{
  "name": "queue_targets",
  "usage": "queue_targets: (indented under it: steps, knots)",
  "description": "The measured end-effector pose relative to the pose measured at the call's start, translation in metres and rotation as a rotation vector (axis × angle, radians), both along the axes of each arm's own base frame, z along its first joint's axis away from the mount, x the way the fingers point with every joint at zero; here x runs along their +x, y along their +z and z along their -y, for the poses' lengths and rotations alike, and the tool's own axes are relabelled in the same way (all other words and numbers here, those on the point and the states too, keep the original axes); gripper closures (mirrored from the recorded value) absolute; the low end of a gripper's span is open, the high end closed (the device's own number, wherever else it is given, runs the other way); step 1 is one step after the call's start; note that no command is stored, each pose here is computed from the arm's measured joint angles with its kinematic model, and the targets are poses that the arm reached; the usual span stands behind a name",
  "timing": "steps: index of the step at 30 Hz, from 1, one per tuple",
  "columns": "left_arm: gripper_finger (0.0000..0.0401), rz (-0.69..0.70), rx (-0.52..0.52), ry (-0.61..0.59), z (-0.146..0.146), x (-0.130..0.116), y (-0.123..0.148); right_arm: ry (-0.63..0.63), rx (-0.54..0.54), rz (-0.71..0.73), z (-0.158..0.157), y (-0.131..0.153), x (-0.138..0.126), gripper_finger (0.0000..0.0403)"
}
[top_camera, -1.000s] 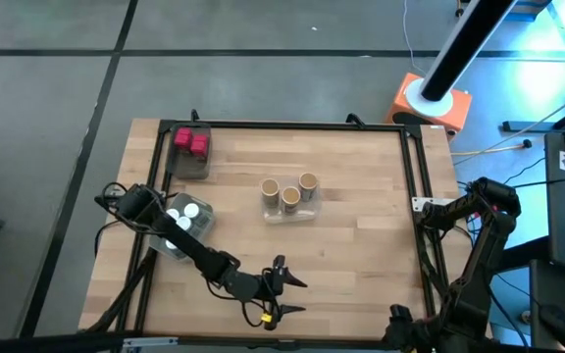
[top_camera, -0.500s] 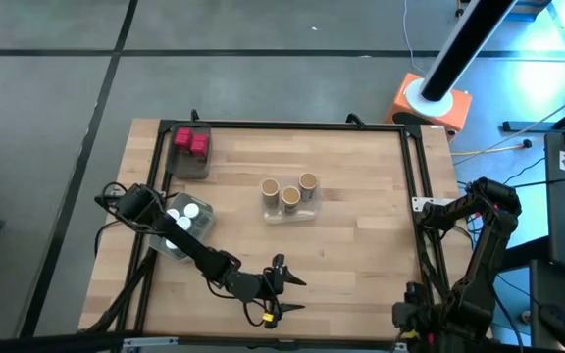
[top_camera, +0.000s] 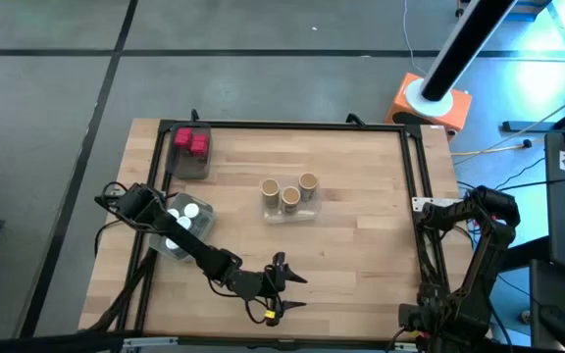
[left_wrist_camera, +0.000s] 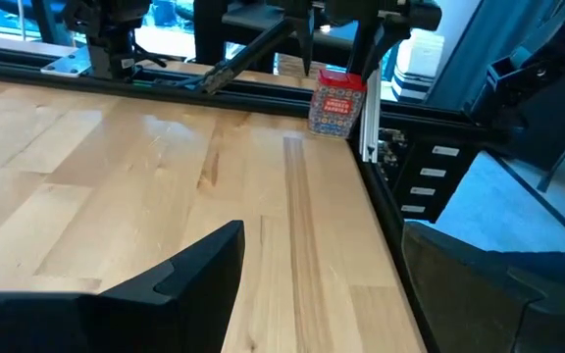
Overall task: Sort spices by type
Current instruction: Put the red seasoning can into the black bin
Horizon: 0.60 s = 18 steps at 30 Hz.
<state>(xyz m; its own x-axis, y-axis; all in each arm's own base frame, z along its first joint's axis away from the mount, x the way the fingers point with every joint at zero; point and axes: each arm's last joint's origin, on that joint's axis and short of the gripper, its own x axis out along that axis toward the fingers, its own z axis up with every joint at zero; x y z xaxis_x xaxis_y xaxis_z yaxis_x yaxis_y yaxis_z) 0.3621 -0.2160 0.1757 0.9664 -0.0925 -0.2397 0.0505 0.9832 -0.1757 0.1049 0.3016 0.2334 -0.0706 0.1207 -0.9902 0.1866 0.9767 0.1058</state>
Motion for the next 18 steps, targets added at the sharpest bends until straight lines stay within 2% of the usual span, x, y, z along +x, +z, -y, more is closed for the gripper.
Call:
queue_targets:
  steps: [10,18]
  knots:
    - [0.0135,-0.007,0.001,0.003,-0.0011,0.0004,-0.0007,-0.002,-0.009,-0.158,-0.0044,-0.0107,-0.0043,0.0072]
    - [0.0135,-0.019,0.001,0.004,-0.0011,0.0000,-0.0019,0.008,-0.048,-0.064,-0.0027,-0.0104,-0.0020,0.0072]
